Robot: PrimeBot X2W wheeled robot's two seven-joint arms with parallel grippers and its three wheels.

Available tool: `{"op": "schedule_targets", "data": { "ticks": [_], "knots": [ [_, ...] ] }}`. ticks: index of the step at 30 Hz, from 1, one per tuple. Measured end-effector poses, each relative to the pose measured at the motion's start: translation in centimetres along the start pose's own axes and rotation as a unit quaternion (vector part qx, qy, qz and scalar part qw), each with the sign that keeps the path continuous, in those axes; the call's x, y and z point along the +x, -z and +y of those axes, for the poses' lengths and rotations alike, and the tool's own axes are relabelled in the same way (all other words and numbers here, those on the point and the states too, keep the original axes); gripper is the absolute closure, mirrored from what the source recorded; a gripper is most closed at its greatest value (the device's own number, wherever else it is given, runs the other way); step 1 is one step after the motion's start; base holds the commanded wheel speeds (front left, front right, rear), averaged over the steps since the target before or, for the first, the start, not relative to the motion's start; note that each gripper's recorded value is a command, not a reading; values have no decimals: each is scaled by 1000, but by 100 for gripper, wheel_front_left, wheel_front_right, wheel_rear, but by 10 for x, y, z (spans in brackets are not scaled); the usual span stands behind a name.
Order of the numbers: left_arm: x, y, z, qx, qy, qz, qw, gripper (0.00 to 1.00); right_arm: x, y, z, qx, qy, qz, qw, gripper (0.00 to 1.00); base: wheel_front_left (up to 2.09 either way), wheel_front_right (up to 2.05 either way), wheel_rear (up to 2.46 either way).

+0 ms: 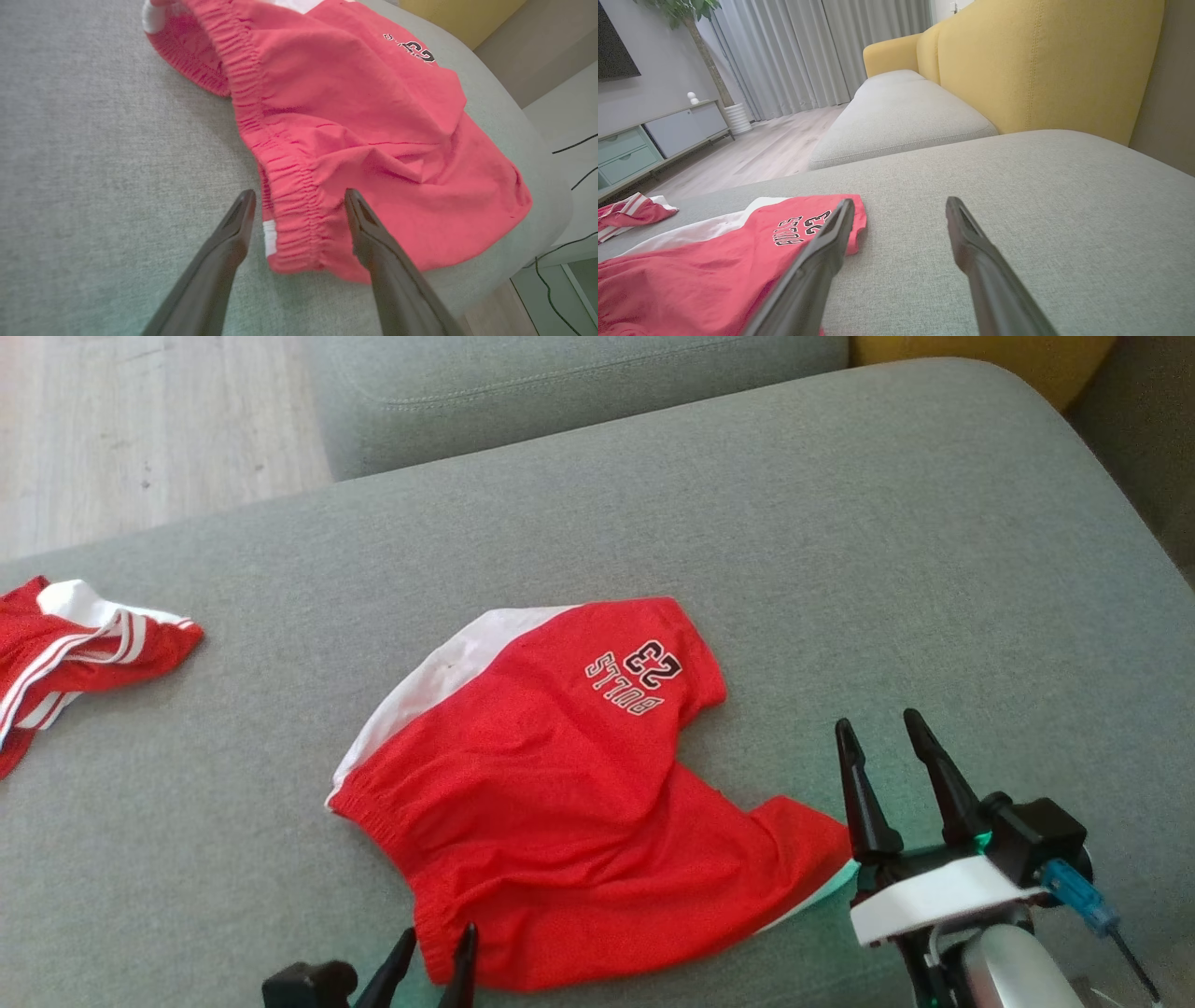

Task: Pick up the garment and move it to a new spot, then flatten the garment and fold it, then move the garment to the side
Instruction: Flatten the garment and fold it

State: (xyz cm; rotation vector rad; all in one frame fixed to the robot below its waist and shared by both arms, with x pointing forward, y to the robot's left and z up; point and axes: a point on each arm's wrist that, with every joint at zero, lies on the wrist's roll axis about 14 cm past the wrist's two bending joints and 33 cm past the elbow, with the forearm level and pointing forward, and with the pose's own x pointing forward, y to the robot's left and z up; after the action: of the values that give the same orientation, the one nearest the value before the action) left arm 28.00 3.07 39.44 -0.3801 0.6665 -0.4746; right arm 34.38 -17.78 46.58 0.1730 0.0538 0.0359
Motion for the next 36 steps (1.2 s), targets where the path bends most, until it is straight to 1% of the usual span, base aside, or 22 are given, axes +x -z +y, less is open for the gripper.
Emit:
{"op": "schedule_targets", "data": {
  "ticks": [5, 6, 7, 8, 9, 12, 14, 20, 22, 24, 27, 30, 33, 34, 36],
  "knots": [
    [4, 5, 2, 4, 6, 12, 1000, 0, -2, 1, -4, 0, 6, 2, 1000, 0, 0, 0, 0],
    [4, 5, 0, 3, 13, 13, 1000, 4, -2, 2, -4, 0, 7, 3, 1000, 0, 0, 0, 0],
    [4, 5, -3, 1, 21, 13, 1000, 52, -2, 2, -5, 0, 8, 4, 1000, 0, 0, 0, 0],
    [5, 4, -7, -1, 30, 12, 999, 87, -3, 3, -6, 0, 10, 4, 1000, 0, 0, 0, 0],
    [5, 2, -12, -5, 41, 11, 999, 100, -3, 3, -6, 0, 11, 5, 1000, 0, 0, 0, 0],
    [10, -9, -27, -35, 71, -1, 997, 100, -4, 3, -8, 0, 14, 5, 1000, 0, 0, 0, 0],
    [13, -21, -36, -40, 88, -14, 995, 100, -5, 3, -9, 0, 15, 5, 1000, 0, 0, 0, 0],
    [30, -62, -54, -34, 133, -35, 990, 100, -6, 6, -10, 0, 17, 10, 1000, 0, 0, 0, 0],
    [40, -72, -54, -26, 134, -32, 990, 100, -6, 7, -9, -1, 17, 13, 1000, 0, 0, 0, 0],
    [53, -77, -44, -4, 118, -23, 993, 100, -5, 6, -10, -2, 18, 12, 1000, 0, 0, 0, 0],
    [69, -82, -30, 14, 95, -8, 995, 100, -4, 1, -14, -6, 24, 6, 1000, 0, 0, 0, 0],
    [83, -77, -12, 30, 63, 13, 997, 100, -8, 0, -21, -7, 35, 4, 999, 0, 0, 0, 0],
    [91, -68, 11, 67, 25, 31, 997, 100, -13, -1, -28, -8, 48, 3, 999, 0, 0, 0, 0],
    [93, -65, 15, 72, 19, 35, 997, 100, -15, -1, -31, -8, 52, 3, 999, 0, 0, 0, 0],
    [95, -63, 17, 75, 17, 36, 996, 75, -17, -2, -34, -8, 58, 2, 998, 0, 0, 0, 0]
  ]
}}
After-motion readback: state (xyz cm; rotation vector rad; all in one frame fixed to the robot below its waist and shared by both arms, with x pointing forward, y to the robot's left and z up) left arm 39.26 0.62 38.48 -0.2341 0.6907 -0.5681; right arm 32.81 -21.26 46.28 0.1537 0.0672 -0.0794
